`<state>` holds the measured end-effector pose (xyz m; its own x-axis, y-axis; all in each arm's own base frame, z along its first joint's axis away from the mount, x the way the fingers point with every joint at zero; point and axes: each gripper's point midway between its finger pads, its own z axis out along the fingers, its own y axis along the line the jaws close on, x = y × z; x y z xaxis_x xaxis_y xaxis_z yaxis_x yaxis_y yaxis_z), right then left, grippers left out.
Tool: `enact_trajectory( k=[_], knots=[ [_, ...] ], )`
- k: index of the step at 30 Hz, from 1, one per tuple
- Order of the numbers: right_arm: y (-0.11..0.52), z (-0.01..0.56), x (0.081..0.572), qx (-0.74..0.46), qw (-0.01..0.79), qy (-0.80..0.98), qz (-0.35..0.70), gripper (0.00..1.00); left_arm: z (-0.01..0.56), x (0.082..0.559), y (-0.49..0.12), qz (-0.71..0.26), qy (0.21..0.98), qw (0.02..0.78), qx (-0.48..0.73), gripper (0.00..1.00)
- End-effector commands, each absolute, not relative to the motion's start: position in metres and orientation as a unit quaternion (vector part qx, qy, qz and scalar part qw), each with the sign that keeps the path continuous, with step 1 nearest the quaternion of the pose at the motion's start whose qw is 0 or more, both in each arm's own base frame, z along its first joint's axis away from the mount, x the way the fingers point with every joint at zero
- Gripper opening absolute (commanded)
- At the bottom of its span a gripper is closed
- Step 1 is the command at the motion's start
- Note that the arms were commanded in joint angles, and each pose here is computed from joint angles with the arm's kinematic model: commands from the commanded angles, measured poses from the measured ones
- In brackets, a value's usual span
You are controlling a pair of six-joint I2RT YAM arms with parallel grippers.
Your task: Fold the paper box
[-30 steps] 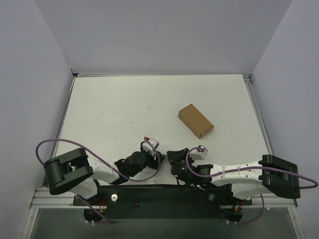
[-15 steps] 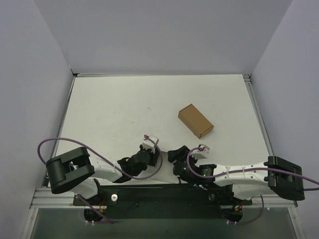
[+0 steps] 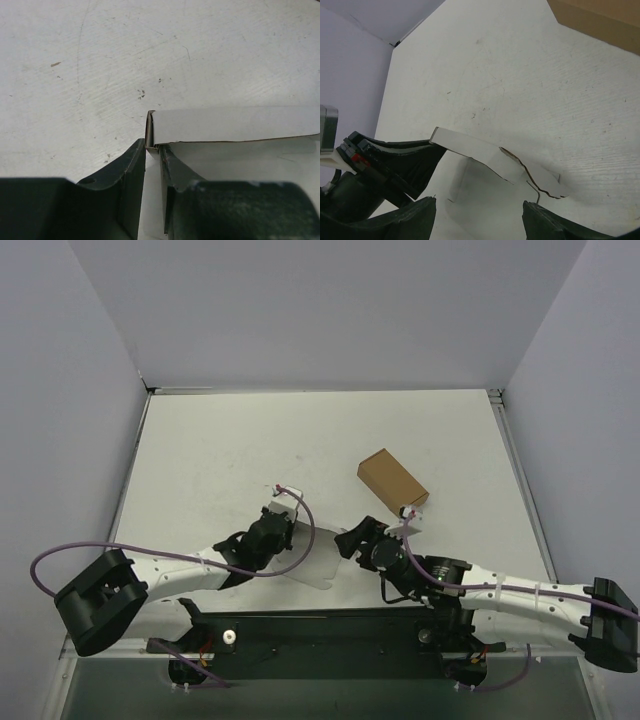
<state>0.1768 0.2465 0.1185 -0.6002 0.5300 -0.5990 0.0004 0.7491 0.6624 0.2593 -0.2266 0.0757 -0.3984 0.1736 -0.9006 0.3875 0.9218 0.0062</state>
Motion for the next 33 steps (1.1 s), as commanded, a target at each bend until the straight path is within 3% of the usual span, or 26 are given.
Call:
enact_trajectory(
  k=[1, 9, 22, 33],
  knots=[
    [0.249, 0.135, 0.175, 0.08, 0.389, 0.866, 0.303, 0.7, 0.076, 0.261, -0.22, -0.093, 0.829, 0.519, 0.189, 0.28],
    [0.258, 0.132, 0.178, 0.044, 0.278, 0.906, 0.315, 0.69, 0.067, 0.263, -0.206, -0.078, 0.826, 0.527, 0.185, 0.29],
    [0.265, 0.107, 0.181, 0.123, 0.212, 0.908, 0.34, 0.66, 0.065, 0.263, -0.207, -0.08, 0.825, 0.528, 0.186, 0.29],
    [0.261, 0.109, 0.202, 0.169, 0.257, 0.889, 0.339, 0.61, 0.068, 0.264, -0.205, -0.084, 0.823, 0.531, 0.183, 0.29]
  ],
)
